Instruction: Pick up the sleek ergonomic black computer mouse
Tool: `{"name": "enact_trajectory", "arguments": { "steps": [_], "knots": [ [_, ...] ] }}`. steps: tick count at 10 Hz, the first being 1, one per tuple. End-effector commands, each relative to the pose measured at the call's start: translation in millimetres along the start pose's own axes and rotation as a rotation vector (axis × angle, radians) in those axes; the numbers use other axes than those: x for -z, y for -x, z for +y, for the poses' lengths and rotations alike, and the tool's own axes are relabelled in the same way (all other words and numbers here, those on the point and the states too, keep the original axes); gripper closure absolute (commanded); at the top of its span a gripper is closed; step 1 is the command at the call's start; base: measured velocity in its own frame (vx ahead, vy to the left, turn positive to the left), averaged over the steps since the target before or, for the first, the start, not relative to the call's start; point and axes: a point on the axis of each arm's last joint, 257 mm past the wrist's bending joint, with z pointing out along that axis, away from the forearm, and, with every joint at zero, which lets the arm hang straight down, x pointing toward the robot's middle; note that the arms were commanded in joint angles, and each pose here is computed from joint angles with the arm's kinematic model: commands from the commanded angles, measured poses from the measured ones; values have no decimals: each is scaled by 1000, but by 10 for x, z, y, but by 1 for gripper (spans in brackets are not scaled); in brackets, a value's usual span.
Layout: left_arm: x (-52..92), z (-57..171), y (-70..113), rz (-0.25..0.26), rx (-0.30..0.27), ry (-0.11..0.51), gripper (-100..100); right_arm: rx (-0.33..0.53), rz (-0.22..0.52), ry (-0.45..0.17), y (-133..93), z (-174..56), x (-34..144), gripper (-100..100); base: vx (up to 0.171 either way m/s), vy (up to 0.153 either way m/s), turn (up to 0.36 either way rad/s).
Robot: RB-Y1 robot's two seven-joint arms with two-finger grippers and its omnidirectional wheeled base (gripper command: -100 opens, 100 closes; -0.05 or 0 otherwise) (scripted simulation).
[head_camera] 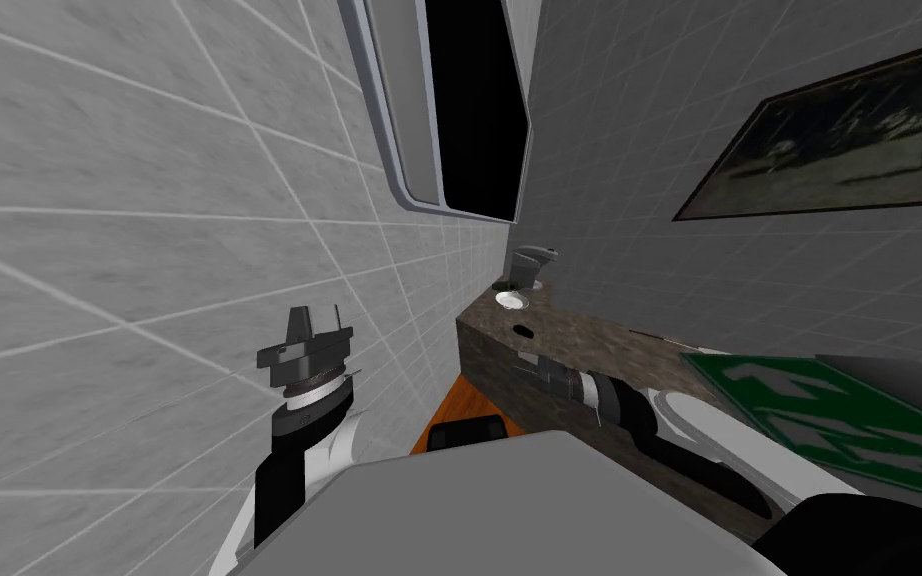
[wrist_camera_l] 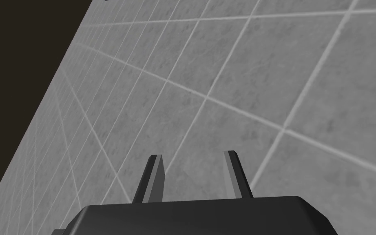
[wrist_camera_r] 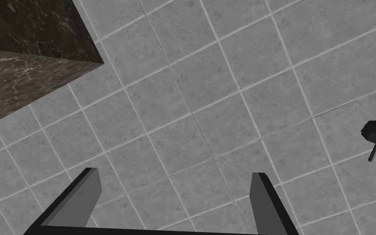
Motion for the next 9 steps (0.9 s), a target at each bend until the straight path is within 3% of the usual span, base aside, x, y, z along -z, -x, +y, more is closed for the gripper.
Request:
{"name": "enact_trajectory", "arguments": {
  "steps": [1,2,4,7,9],
  "knots": [
    [0,0,0,0,0,0,0,21,54,-21,-113,-72,50,-100,-9,3,205],
    [0,0,0,0,0,0,0,16,116,-38,-219,-135,138,-100,-7,5,380],
    [0,0,0,0,0,0,0,46,141,-54,-278,-184,147,-100,-2,-6,66],
    [0,0,1,0,0,0,0,73,282,-113,-496,-386,367,-100,4,-3,274],
    [0,0,1,0,0,0,0,96,300,-126,-534,-428,384,-100,7,-13,73]
  ]
}}
